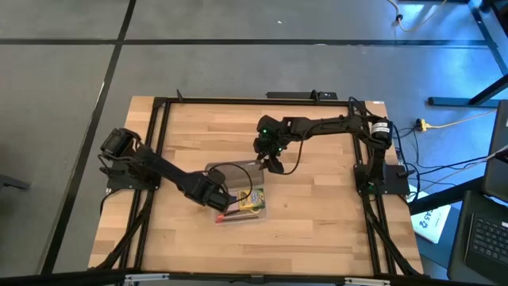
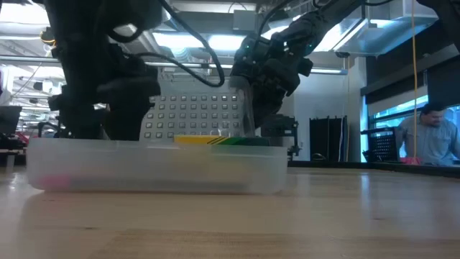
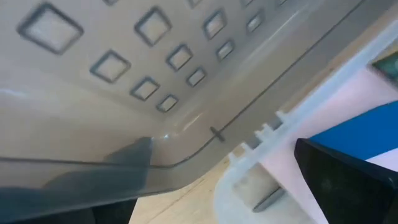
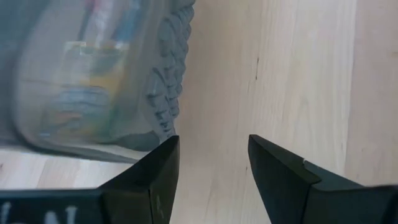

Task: Pack school essentials
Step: Close the black supply box

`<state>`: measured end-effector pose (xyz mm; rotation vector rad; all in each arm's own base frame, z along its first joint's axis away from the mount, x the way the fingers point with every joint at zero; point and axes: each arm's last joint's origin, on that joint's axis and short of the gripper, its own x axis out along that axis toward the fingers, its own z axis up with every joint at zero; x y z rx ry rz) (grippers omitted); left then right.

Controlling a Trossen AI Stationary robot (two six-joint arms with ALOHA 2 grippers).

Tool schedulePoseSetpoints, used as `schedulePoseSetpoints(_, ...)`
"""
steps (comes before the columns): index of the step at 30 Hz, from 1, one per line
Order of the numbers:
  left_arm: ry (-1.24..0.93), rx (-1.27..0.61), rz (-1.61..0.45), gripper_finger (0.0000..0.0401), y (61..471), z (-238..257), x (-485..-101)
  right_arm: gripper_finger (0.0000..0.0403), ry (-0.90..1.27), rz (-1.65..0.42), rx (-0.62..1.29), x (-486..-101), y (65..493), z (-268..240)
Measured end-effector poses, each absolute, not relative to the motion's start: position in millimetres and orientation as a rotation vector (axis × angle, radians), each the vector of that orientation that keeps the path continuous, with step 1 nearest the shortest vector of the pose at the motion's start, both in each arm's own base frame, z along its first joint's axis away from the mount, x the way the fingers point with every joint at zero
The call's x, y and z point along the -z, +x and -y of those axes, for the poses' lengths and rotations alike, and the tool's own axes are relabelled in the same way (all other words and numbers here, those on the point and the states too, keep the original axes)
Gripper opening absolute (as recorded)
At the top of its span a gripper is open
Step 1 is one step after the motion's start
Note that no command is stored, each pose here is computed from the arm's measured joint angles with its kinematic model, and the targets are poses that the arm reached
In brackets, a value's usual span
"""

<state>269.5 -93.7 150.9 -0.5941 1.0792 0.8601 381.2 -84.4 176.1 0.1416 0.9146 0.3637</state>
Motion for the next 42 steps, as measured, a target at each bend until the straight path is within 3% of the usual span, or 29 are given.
schedulePoseSetpoints(16,-0.480,-0.734,-1.027,0.0394,268.8,120.7,-170.6,0.0193,0.119,-0.879,-0.355,-178.1,384.3,85.7)
schedulePoseSetpoints(26,-0.391,-0.753,-1.045,0.0394,261.0,127.6,-176.8,0.0193,0.152,-0.858,-0.409,-179.0,384.4,84.0)
schedulePoseSetpoints(42,-0.417,-0.693,-1.053,0.0394,251.9,134.1,-189.9,0.0193,0.128,-0.859,-0.487,-179.5,389.6,56.2)
